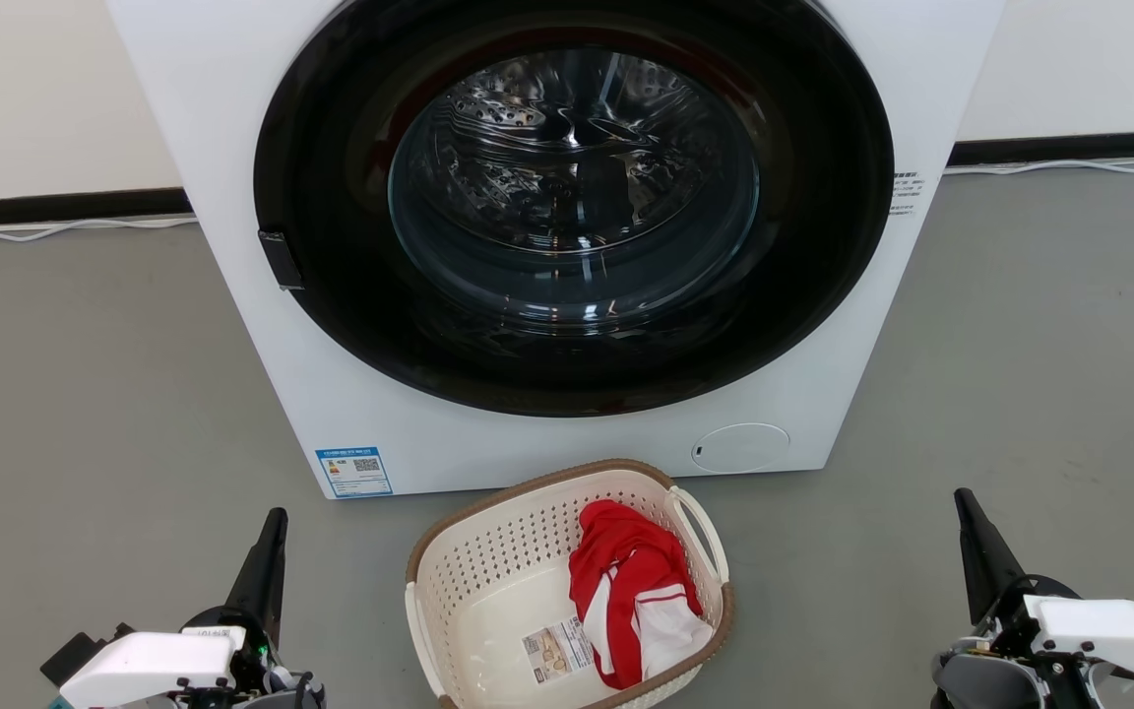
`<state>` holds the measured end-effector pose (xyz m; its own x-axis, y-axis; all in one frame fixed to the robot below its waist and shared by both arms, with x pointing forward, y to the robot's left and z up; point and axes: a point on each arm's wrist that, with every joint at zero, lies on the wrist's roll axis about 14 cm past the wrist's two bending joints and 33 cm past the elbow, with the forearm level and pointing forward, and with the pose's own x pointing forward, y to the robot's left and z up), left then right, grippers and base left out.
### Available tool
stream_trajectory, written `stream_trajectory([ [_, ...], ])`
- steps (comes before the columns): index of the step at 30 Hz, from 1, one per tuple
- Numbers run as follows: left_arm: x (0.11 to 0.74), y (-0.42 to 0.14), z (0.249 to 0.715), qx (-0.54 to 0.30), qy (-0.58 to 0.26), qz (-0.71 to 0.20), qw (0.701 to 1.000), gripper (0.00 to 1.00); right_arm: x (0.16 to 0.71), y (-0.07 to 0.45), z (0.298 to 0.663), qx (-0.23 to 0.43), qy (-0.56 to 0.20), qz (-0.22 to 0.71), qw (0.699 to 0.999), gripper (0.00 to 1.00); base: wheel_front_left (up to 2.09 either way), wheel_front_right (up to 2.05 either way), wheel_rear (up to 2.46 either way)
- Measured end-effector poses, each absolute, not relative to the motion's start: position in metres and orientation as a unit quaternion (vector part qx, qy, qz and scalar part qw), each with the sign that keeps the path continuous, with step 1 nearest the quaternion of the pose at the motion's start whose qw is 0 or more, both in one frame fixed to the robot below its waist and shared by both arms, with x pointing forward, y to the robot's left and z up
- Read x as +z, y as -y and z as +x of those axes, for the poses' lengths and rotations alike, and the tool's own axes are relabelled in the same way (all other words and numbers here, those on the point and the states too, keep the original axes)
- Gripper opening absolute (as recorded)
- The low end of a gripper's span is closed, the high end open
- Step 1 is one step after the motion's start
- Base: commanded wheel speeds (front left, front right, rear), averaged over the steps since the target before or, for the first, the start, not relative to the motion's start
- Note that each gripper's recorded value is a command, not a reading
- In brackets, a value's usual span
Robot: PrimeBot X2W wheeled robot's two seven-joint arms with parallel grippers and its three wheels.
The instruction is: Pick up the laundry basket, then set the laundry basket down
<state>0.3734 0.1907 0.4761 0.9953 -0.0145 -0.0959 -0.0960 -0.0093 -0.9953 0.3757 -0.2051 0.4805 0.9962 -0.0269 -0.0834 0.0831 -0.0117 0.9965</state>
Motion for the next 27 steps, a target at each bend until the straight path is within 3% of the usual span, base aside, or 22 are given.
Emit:
stream_trajectory([
  [25, 0.4761, -0.1907, 0.3734, 0.029, -0.039, -0.710, 0.703, 0.00, 0.4805, 0.2051, 0.3757, -0.039, -0.020, 0.710, 0.703, 0.00, 0.00, 0.00, 0.00],
  [26, 0.4736, -0.1907, 0.3724, 0.032, -0.041, -0.710, 0.702, 1.00, 0.4783, 0.2047, 0.3747, -0.041, -0.022, 0.710, 0.702, 1.00, 0.00, 0.00, 0.00],
  [27, 0.4675, -0.1903, 0.3697, 0.039, -0.047, -0.711, 0.700, 1.00, 0.4729, 0.2038, 0.3724, -0.047, -0.028, 0.711, 0.701, 1.00, 0.00, 0.00, 0.00],
])
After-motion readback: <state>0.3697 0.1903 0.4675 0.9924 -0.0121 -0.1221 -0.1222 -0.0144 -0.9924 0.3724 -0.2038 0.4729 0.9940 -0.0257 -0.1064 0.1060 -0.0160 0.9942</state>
